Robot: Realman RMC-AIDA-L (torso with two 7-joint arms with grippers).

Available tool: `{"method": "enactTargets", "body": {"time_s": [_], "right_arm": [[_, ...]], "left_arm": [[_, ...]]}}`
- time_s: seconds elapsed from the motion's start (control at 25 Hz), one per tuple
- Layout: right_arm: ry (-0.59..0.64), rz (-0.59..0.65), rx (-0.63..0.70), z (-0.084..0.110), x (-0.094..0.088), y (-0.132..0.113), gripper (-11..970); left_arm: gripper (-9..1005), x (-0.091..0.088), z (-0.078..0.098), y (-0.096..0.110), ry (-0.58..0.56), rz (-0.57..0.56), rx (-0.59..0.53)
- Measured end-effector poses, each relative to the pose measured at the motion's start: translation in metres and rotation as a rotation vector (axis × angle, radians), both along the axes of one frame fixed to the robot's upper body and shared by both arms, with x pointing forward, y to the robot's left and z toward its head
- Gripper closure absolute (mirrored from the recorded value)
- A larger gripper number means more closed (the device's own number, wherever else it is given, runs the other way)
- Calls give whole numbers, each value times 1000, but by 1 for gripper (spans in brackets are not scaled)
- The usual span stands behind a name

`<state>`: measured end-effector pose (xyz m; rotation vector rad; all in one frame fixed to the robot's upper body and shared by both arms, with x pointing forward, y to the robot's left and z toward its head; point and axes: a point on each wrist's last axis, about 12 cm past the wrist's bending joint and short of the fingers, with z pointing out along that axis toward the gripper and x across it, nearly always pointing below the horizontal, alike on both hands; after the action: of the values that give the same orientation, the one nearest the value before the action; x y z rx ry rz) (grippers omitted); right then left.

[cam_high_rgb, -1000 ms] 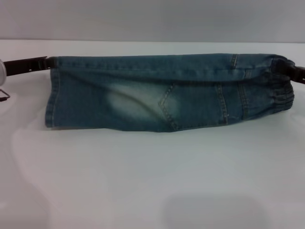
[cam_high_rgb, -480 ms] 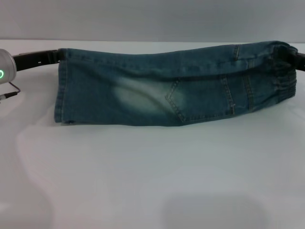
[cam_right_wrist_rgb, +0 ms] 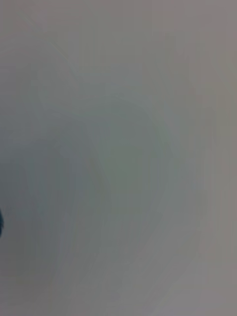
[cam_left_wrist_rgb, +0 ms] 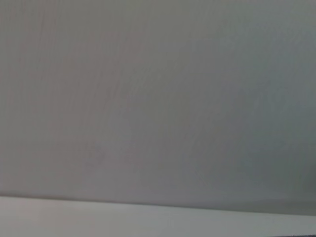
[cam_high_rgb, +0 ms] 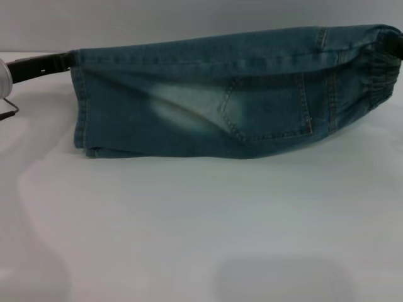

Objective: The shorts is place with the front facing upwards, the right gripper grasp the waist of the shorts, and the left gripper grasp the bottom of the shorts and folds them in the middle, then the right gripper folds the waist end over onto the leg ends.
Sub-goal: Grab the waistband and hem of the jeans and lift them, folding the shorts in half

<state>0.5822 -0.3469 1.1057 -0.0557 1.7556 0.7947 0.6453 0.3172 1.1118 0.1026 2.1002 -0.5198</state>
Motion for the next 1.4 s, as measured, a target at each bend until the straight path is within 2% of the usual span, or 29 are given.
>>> {"method": "enactTargets", "body": {"time_s": [0.24,0.48,0.84,1.2,1.4], "right_arm": [[17,-62,-24,-2,4,-7,950],[52,-129,-53,-8,17,-3,950],[104,-198,-83,-16,32,4,946],[160,-249,-124,-25,40,9,938],[163,-245,-129,-26,40,11,771]], "left_arm": [[919,5,4,-7,-30,-15,4],[917,11,3,-20,-33,-35,38],[916,11,-11,-28,-1,-22,69],[914,5,-25,-34,5,-28,52],[913,5,-28,-38,8,-27,56]]}}
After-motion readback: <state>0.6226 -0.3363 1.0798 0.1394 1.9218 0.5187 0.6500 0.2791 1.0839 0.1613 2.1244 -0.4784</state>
